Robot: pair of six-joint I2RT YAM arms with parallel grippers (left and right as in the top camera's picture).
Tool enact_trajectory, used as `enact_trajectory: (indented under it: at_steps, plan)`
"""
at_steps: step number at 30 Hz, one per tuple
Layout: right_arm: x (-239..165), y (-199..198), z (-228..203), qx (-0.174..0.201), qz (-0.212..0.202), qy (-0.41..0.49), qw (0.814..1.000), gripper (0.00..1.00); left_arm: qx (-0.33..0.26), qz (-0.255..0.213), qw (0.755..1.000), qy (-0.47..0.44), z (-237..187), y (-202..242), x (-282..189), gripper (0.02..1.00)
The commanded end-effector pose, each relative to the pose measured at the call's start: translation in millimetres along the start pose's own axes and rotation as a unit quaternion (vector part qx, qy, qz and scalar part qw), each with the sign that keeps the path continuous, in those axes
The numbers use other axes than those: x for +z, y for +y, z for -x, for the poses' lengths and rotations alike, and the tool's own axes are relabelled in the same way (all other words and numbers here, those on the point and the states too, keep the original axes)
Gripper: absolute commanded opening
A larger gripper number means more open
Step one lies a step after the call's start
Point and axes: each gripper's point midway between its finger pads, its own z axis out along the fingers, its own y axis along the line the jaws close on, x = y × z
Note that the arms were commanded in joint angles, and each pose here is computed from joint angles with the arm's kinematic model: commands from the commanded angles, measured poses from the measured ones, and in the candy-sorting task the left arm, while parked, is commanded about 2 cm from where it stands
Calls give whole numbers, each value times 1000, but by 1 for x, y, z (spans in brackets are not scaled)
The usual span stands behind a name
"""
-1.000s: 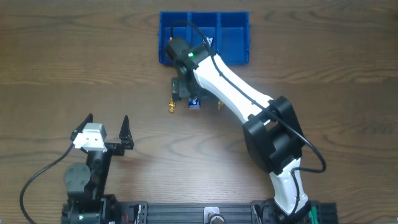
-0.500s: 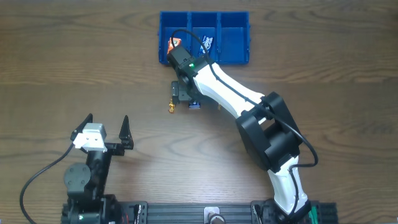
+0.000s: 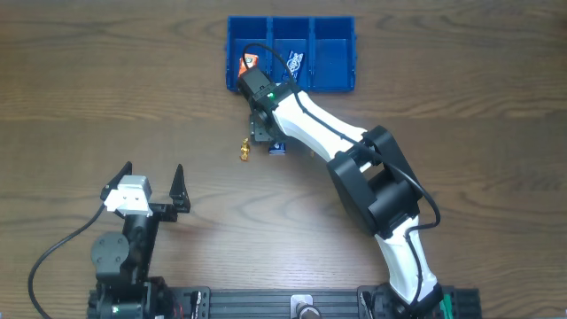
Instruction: Sort Candies Into Trays
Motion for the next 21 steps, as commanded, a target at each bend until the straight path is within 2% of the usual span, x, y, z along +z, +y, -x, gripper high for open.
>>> enact_trajectory:
  at_steps: [1, 3, 10, 16, 17, 21]
  plan:
    - [8, -6, -2, -2, -14, 5, 1000, 634, 4, -9, 1000, 23, -16, -2, 1, 998]
    - [8, -6, -1, -2, -14, 4, 1000, 500, 4, -9, 1000, 23, -16, -2, 1, 998]
    - [8, -6, -2, -2, -13, 5, 1000, 255, 4, -9, 1000, 23, -16, -2, 1, 998]
    - [-12, -3, 7, -1, -8, -2, 1000, 189, 4, -9, 1000, 23, -16, -2, 1, 998]
    - [-41, 0, 21, 2, 1, -24, 1000, 183, 4, -9, 1000, 23, -16, -2, 1, 998]
    - [-106, -4, 51, 5, -8, -74, 997, 183, 4, -9, 1000, 23, -16, -2, 1, 998]
